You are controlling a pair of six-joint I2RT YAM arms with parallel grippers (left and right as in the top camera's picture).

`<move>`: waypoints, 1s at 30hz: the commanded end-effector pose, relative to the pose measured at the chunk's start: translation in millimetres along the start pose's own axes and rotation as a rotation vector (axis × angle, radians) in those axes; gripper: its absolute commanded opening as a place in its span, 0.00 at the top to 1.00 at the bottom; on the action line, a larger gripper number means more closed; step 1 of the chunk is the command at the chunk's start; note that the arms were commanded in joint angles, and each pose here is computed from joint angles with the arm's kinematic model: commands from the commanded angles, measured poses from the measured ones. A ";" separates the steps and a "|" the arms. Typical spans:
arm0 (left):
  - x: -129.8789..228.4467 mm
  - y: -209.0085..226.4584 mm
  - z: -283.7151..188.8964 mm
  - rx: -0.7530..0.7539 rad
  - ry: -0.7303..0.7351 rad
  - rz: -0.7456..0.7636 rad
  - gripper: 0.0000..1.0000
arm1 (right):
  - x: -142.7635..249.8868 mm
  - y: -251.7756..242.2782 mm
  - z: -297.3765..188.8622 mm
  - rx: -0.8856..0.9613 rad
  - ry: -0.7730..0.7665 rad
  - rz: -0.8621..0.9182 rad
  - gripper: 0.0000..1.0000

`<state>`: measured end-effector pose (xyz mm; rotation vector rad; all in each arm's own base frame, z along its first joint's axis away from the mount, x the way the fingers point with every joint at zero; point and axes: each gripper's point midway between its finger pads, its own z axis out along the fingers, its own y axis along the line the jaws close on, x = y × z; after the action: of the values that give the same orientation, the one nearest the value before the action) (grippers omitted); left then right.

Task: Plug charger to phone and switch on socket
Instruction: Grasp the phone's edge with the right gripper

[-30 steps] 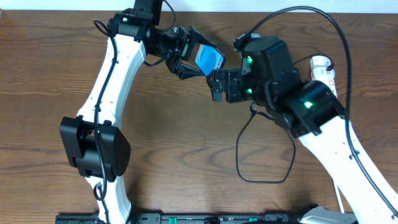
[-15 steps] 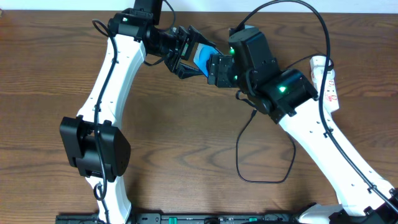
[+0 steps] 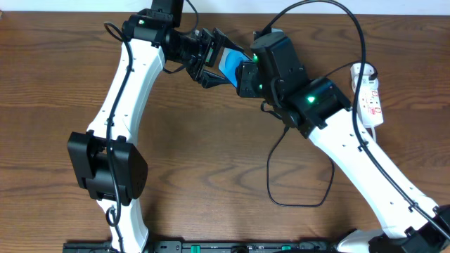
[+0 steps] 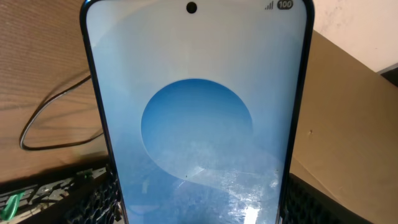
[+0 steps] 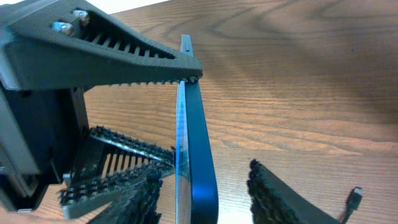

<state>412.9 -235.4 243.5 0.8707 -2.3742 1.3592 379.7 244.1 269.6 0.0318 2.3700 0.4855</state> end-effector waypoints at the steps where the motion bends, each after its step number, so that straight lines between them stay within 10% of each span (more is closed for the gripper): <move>1: 13.1 -11.6 -10.5 0.036 0.014 0.019 0.22 | -7.0 4.9 -1.9 -0.001 -0.027 0.006 0.63; 30: 22.3 -15.2 -10.7 0.057 0.067 0.020 0.22 | -12.9 6.6 -1.5 -0.005 -0.053 0.012 0.91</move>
<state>409.9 -238.5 248.4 0.8621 -2.3276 1.3767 385.8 246.4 273.2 0.0506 2.3416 0.4961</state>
